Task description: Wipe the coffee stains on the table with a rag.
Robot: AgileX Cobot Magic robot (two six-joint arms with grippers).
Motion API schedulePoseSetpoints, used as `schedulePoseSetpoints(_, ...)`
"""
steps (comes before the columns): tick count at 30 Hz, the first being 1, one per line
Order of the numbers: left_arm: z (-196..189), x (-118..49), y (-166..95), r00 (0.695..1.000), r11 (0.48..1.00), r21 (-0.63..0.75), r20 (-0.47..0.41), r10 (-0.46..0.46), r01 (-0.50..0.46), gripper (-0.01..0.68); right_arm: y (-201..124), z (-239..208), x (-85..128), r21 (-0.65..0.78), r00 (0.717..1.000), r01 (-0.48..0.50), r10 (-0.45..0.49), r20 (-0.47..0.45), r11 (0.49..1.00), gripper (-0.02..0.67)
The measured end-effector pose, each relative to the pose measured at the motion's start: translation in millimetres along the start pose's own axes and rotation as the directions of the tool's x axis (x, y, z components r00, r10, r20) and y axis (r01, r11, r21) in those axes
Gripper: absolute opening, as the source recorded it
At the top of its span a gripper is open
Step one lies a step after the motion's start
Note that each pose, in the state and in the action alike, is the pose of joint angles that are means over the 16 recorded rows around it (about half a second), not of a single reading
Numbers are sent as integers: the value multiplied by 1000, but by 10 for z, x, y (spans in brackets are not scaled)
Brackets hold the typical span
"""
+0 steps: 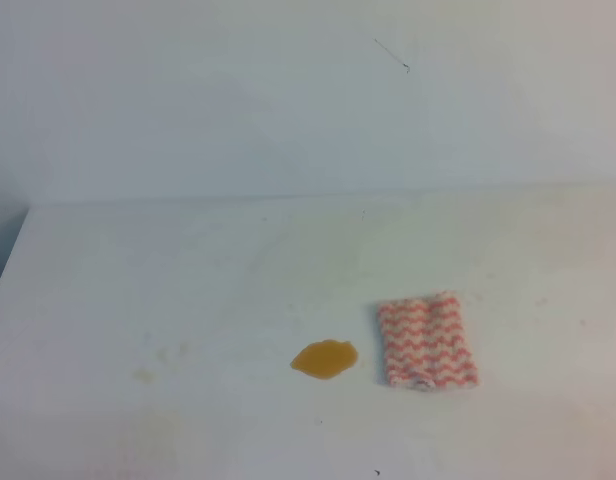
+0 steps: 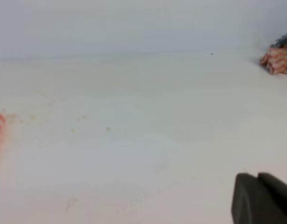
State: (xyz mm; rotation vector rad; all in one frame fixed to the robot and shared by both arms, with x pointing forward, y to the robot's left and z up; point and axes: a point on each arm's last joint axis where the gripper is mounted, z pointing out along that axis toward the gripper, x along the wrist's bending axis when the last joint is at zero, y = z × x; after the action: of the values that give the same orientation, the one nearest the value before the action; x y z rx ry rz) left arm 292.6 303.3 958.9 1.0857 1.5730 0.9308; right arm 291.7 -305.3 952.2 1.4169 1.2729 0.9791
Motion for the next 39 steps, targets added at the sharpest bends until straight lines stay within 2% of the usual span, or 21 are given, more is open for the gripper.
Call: schedulePoseSetpoints(39, 0, 0, 0, 1000, 1000, 0, 0, 0, 0, -1, 0, 0, 0, 0, 1000, 0, 0, 0, 1000, -4)
